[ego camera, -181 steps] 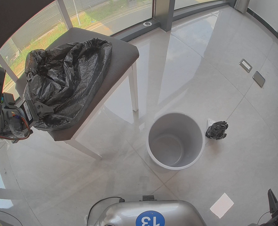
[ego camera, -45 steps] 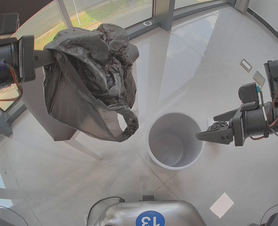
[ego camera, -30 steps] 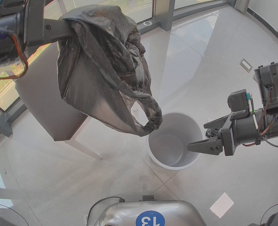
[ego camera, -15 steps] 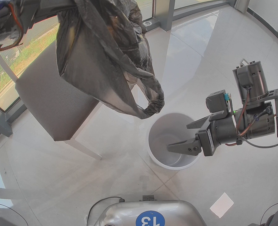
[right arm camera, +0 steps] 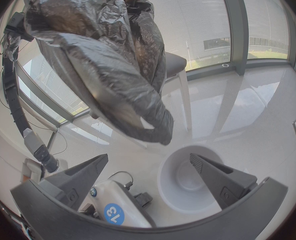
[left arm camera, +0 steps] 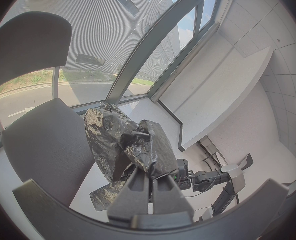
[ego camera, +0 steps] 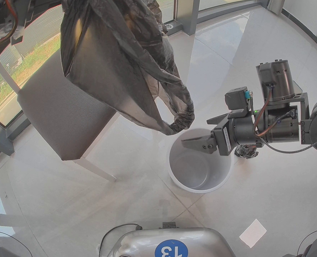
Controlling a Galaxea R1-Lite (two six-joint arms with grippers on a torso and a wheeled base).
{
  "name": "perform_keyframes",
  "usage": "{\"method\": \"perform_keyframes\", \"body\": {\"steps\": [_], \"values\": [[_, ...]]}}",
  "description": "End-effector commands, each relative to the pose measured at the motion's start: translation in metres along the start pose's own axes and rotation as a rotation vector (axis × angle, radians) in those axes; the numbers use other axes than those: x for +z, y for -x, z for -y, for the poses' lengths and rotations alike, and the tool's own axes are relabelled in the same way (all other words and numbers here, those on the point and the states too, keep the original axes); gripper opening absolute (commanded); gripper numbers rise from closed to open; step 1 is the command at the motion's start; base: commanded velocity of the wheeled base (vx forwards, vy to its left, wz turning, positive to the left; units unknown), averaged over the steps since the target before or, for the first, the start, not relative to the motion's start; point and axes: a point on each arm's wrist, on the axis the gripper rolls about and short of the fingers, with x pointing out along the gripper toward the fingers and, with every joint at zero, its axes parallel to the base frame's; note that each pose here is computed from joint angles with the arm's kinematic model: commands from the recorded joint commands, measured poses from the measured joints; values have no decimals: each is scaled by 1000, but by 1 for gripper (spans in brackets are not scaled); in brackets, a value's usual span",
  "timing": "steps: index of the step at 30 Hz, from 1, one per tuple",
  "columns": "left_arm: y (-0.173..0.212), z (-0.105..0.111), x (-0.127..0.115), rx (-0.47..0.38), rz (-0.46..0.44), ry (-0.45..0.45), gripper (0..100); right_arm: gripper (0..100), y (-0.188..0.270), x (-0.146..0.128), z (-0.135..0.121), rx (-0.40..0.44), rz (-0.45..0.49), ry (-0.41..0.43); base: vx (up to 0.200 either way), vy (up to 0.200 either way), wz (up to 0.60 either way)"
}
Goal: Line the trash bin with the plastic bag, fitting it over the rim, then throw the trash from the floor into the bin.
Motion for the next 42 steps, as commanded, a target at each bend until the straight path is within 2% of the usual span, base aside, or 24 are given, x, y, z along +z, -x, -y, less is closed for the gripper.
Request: {"method": "perform_keyframes", "body": {"steps": [1,4,12,19,25,32,33,42], "values": [[2,2,1,-14,2,1,0,100,-12,0,2,-5,3,14,0,0,0],[3,3,2,-22,6,2,0,100,-14,4,4,-12,22,31,0,0,0],[5,7,5,-50,17,19,0,100,-19,16,13,-95,94,82,0,0,0],[9,9,7,-71,24,36,0,100,-24,24,5,-93,132,110,0,0,0],[10,9,8,-73,30,38,0,100,-25,25,-2,-92,132,115,0,0,0],[13,11,13,-82,51,42,0,100,-28,14,-2,-101,86,113,0,0,0],[14,11,14,-83,55,44,0,0,-28,13,-2,-105,81,112,0,0,0],[15,12,16,-92,63,60,0,0,-33,11,-4,-117,63,103,0,0,0]]}}
